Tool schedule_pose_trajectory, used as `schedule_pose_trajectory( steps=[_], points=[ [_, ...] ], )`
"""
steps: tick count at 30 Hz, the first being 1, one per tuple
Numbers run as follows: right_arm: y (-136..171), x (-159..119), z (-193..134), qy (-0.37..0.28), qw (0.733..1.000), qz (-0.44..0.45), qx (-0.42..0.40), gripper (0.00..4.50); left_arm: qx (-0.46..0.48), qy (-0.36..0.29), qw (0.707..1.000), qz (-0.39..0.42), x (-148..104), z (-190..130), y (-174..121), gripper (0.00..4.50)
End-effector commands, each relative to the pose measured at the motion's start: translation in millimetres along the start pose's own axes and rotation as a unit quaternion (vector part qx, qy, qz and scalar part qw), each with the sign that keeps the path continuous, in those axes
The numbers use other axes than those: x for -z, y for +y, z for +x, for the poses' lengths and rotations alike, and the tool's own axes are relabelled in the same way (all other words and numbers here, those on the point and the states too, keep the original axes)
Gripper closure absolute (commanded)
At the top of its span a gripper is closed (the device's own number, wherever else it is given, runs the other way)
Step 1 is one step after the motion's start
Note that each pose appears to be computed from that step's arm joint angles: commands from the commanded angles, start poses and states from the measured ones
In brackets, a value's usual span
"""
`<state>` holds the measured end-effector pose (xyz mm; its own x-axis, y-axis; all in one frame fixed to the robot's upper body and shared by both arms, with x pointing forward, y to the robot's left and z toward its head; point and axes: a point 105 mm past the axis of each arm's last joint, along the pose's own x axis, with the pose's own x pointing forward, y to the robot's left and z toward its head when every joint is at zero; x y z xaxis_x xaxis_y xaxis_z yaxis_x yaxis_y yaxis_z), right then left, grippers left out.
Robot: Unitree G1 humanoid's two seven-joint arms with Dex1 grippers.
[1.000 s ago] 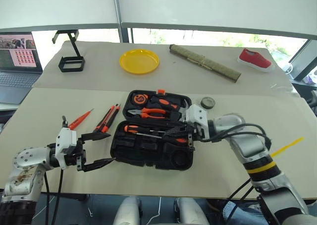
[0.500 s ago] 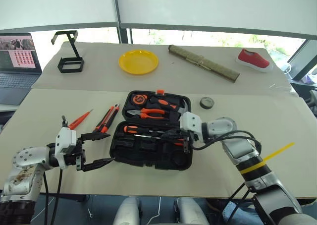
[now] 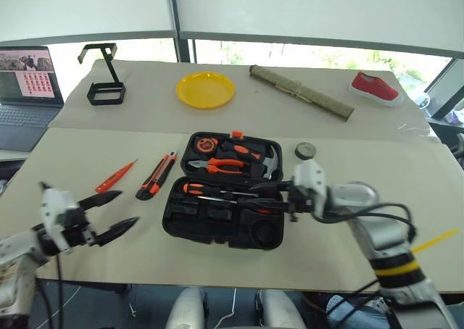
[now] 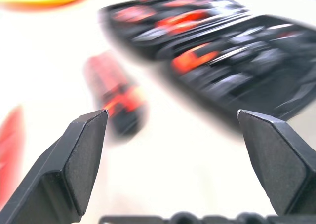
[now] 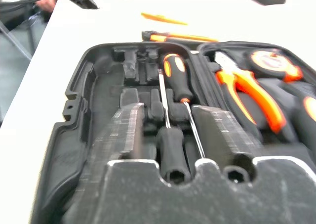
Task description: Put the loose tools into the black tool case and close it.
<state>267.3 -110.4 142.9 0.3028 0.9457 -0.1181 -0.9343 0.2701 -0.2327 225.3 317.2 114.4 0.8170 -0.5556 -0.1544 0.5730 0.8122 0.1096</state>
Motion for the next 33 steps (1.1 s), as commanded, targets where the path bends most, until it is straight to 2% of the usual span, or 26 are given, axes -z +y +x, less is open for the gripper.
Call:
schedule_pose_trajectory(
  steps=[1, 4, 8, 12, 16, 18, 22, 29, 32, 33],
  points=[
    [8, -27, -30, -0.101, 0.994, -0.032, 0.039, 0.95, -0.122, 0.021, 0.992, -0.009, 4, -38, 29, 0.0],
    [14, -19, -58, -0.145, 0.981, -0.045, 0.123, 0.06, -0.226, 0.078, 0.968, -0.075, 25, -67, 49, 0.0],
    [27, -13, -64, -0.165, 0.974, -0.034, 0.149, 0.06, -0.228, 0.088, 0.964, -0.101, 27, -69, 50, 0.0],
    [29, -24, -55, -0.194, 0.967, -0.055, 0.155, 0.06, -0.166, 0.082, 0.976, -0.112, 5, -37, 53, 0.0],
    [23, -38, -45, -0.201, 0.967, -0.076, 0.139, 0.06, -0.123, 0.115, 0.982, -0.081, -21, 12, 68, 0.0],
    [21, -39, -43, -0.2, 0.967, -0.079, 0.133, 0.06, -0.117, 0.141, 0.98, -0.074, -23, 28, 74, 0.0],
    [18, -44, -37, -0.204, 0.967, -0.084, 0.125, 0.06, -0.106, 0.173, 0.977, -0.061, -23, 58, 86, 0.0],
    [17, -48, -34, -0.206, 0.967, -0.091, 0.12, 0.06, -0.068, 0.251, 0.964, -0.054, 11, 80, 80, 0.0],
    [19, -47, -37, -0.202, 0.968, -0.088, 0.121, 0.0, -0.065, 0.249, 0.965, -0.053, 17, 83, 79, 0.76],
    [19, -47, -37, -0.2, 0.968, -0.087, 0.121, 0.0, -0.064, 0.247, 0.965, -0.055, 18, 84, 79, 1.16]
  ],
)
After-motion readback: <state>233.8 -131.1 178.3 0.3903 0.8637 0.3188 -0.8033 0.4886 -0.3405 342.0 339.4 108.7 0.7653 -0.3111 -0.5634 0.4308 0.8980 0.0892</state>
